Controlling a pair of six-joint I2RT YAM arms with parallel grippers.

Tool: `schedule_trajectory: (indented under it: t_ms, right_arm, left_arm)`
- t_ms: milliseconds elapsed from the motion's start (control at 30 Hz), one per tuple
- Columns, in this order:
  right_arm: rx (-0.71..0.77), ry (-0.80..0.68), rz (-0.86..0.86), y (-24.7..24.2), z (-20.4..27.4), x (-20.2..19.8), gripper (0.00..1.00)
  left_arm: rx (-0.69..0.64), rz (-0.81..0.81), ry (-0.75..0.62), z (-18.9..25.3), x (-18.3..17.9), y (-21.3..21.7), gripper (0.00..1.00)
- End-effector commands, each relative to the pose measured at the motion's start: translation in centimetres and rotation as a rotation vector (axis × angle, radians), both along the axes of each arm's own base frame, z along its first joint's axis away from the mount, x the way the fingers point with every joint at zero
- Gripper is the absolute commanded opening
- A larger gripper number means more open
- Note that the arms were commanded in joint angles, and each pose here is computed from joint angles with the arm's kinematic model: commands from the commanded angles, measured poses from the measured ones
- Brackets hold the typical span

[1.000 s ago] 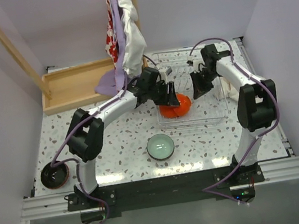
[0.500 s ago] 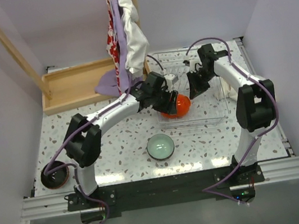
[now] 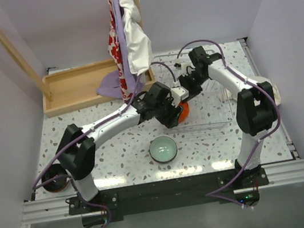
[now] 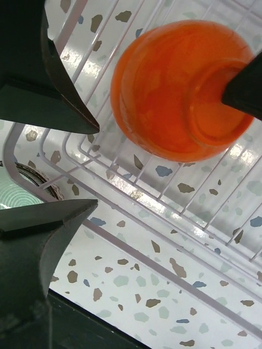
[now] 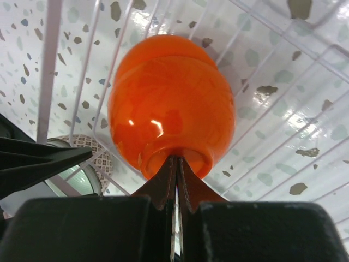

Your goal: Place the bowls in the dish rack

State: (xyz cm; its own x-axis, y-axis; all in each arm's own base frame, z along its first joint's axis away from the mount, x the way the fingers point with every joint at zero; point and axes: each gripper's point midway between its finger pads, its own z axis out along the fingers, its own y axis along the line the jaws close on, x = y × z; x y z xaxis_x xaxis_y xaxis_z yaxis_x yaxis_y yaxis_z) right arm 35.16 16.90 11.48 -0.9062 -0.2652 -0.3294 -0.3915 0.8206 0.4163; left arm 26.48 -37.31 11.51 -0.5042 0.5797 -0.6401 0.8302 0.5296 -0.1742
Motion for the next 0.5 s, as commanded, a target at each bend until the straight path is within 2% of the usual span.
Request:
schedule_trajectory:
  t_ms: [0, 100, 233, 467]
  right_arm:
    - [0.063, -0.065, 0.040, 2.7, 2.2, 1.0, 0.00]
    - [0.063, -0.075, 0.052, 3.2, 2.3, 1.2, 0.00]
    - [0.052, -0.072, 0.058, 3.5, 2.0, 1.1, 0.00]
    - [0.003, -0.189, 0.014, 0.6, 6.1, 1.9, 0.00]
  left_arm:
    - [-0.085, -0.162, -0.112, 3.1, -1.8, -0.6, 0.57]
    - [-0.090, -0.256, -0.117, 3.2, -2.9, -1.1, 0.58]
    - [-0.153, -0.400, -0.017, 3.0, -5.5, -2.3, 0.58]
    - [-0.229, -0.508, -0.040, 4.0, -6.4, -3.4, 0.58]
